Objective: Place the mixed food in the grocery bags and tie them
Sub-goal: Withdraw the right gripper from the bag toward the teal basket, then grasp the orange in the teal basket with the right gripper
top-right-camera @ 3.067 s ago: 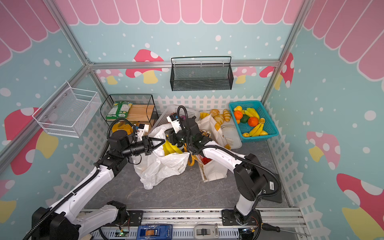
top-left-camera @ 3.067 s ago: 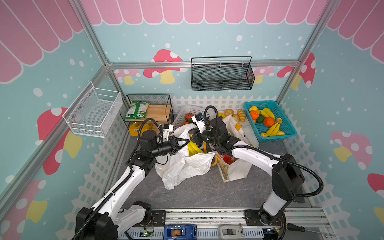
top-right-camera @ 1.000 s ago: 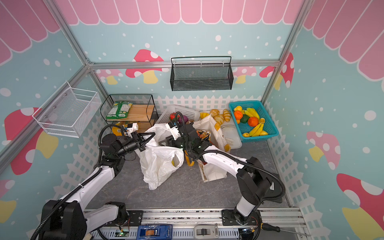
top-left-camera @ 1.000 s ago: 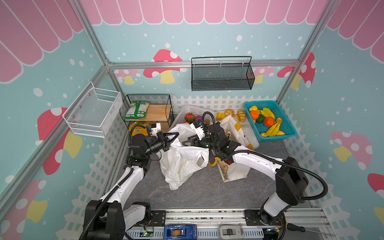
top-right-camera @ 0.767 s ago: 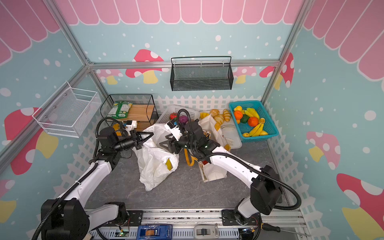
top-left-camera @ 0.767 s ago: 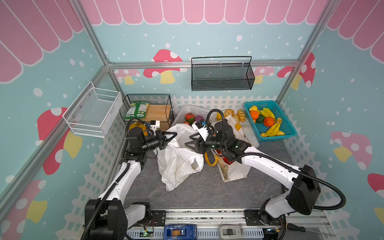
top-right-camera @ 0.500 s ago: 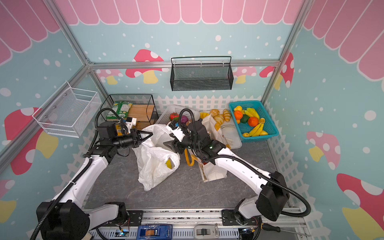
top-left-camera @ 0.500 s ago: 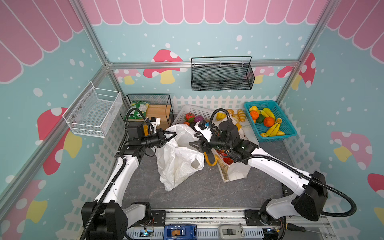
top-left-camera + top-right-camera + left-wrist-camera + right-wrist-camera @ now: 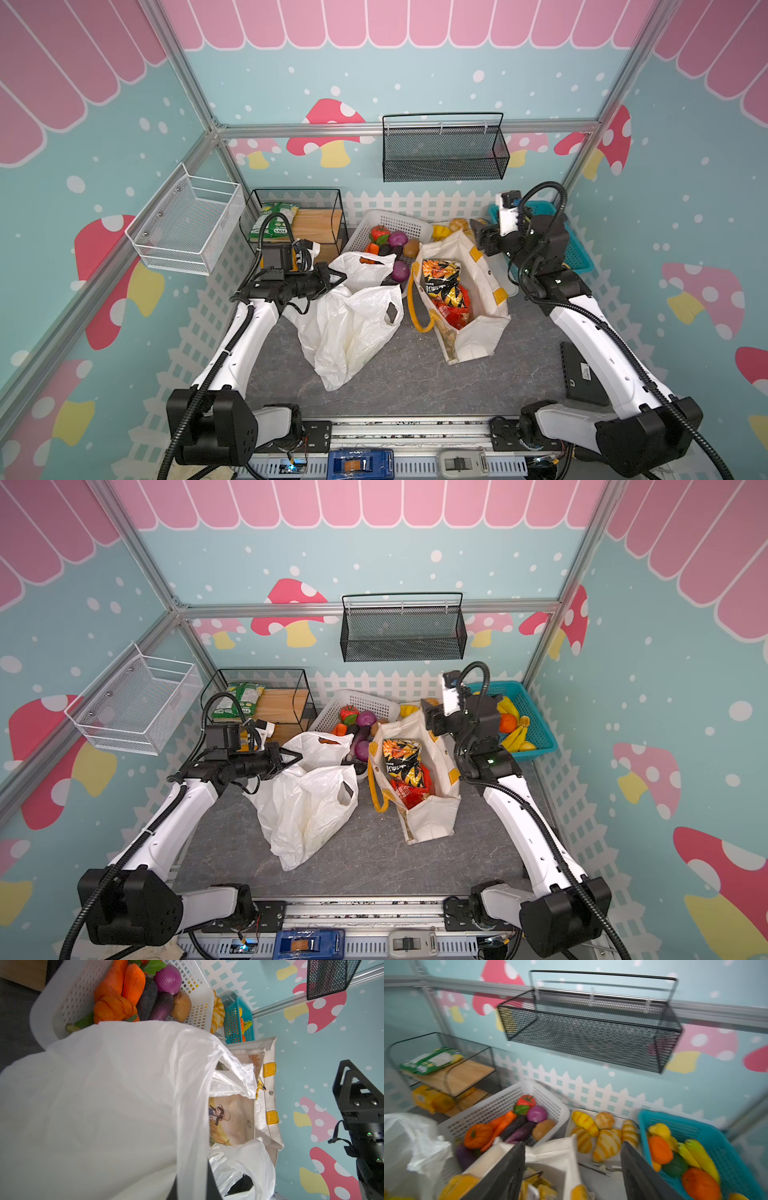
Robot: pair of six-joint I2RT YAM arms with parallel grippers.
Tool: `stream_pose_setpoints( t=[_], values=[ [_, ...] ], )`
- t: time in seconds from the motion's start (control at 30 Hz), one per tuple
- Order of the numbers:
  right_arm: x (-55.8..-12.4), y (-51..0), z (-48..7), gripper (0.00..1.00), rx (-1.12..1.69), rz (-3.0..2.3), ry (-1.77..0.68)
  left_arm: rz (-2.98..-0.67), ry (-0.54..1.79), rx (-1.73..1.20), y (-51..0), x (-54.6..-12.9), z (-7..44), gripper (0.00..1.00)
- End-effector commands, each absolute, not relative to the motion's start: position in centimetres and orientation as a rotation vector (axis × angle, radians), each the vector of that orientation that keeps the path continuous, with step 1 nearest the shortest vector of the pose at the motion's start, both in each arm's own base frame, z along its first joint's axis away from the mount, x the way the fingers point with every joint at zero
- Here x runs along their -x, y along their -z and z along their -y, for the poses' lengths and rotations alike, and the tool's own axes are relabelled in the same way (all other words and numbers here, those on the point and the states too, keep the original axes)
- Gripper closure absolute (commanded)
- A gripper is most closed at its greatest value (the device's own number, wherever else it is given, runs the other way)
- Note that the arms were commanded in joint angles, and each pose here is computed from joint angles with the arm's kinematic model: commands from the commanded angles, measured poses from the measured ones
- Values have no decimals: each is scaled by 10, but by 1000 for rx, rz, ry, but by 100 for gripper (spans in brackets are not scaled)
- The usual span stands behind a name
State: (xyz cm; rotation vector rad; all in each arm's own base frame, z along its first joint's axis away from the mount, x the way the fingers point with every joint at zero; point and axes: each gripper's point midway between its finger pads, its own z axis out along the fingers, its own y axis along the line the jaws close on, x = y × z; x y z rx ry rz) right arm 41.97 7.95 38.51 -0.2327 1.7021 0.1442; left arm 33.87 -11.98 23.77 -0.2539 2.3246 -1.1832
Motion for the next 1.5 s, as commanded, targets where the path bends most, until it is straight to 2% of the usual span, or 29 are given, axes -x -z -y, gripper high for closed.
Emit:
stream_pose_setpoints(
  t=[0.0, 0.1, 0.27, 0.43, 0.67, 1.1, 1.3, 1.47],
  values=[
    [-454, -342, -16, 26, -3, -1802, -134, -2302, 1146, 203, -248, -339, 118, 100],
    [-485, -304, 26, 25, -155, -1861, -195, -2277, 1163, 193, -252, -337, 120, 100],
    [-540, -247, 65, 21, -320, -1930, -258, -2247, 1191, 186, -256, -335, 124, 100],
    [-586, -195, 86, 19, -408, -1997, -305, -2236, 1198, 179, -257, -333, 126, 100],
    [-630, -157, 98, 19, -472, -2016, -438, -2234, 1195, 187, -255, -334, 125, 100],
    [-661, -120, 83, 21, -451, -2057, -619, -2239, 1194, 191, -253, -335, 125, 100],
    [-662, -105, 82, 24, -456, -2086, -625, -2243, 1195, 195, -251, -334, 125, 100],
    [-657, -90, 87, 20, -451, -2141, -537, -2243, 1196, 196, -252, -334, 125, 100]
  ],
)
